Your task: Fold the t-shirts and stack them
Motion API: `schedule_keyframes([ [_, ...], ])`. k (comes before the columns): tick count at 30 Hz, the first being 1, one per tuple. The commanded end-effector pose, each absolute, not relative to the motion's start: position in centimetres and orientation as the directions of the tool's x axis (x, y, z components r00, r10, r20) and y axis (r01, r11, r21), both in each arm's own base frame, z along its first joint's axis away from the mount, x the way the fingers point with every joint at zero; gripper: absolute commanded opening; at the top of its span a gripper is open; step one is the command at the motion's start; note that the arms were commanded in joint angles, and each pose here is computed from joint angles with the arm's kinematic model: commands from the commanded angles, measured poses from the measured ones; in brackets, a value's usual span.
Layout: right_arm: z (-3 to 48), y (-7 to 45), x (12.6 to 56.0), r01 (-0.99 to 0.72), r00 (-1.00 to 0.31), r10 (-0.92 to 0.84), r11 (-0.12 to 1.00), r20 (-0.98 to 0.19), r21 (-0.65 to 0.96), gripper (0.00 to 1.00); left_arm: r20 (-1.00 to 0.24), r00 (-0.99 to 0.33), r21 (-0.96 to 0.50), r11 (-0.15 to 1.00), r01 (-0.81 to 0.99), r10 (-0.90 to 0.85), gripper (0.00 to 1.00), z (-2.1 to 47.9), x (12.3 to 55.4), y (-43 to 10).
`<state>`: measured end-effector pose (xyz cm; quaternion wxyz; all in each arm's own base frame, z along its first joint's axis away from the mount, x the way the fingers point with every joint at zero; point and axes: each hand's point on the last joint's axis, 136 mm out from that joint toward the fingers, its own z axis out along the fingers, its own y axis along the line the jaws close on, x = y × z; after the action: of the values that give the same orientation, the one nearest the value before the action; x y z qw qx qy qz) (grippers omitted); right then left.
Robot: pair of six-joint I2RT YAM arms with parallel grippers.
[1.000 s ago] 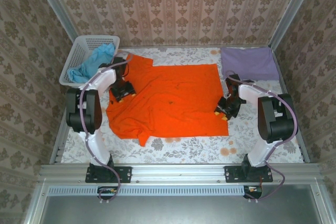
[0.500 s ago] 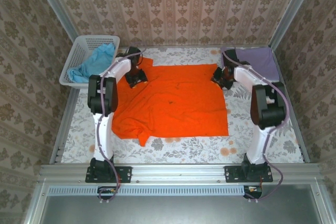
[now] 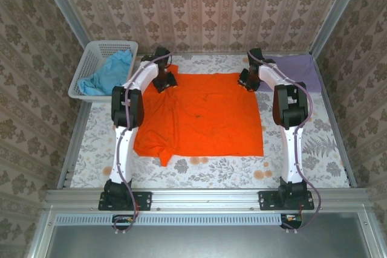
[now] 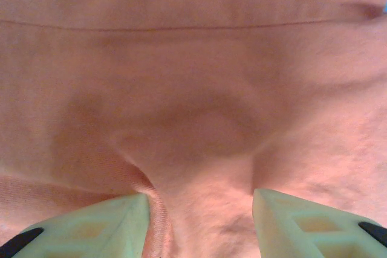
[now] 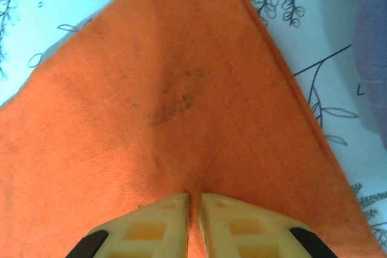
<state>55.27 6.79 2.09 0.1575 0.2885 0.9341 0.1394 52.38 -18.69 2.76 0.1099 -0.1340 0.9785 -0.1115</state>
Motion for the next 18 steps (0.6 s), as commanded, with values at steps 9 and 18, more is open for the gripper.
schedule_keyframes([
  [9,2.7,5.9,58.0,0.453,-0.827,0.538,0.81,-0.163,0.373,0.33,-0.133,-0.933,-0.331,0.902,-0.277,-0.335,0.64,1.4,54.3,-22.0],
  [18,17.1,5.4,56.3,0.322,-0.802,0.472,0.857,-0.366,0.401,0.72,-0.378,-0.869,-0.301,0.93,-0.21,-0.319,0.92,15.0,53.4,-17.2],
])
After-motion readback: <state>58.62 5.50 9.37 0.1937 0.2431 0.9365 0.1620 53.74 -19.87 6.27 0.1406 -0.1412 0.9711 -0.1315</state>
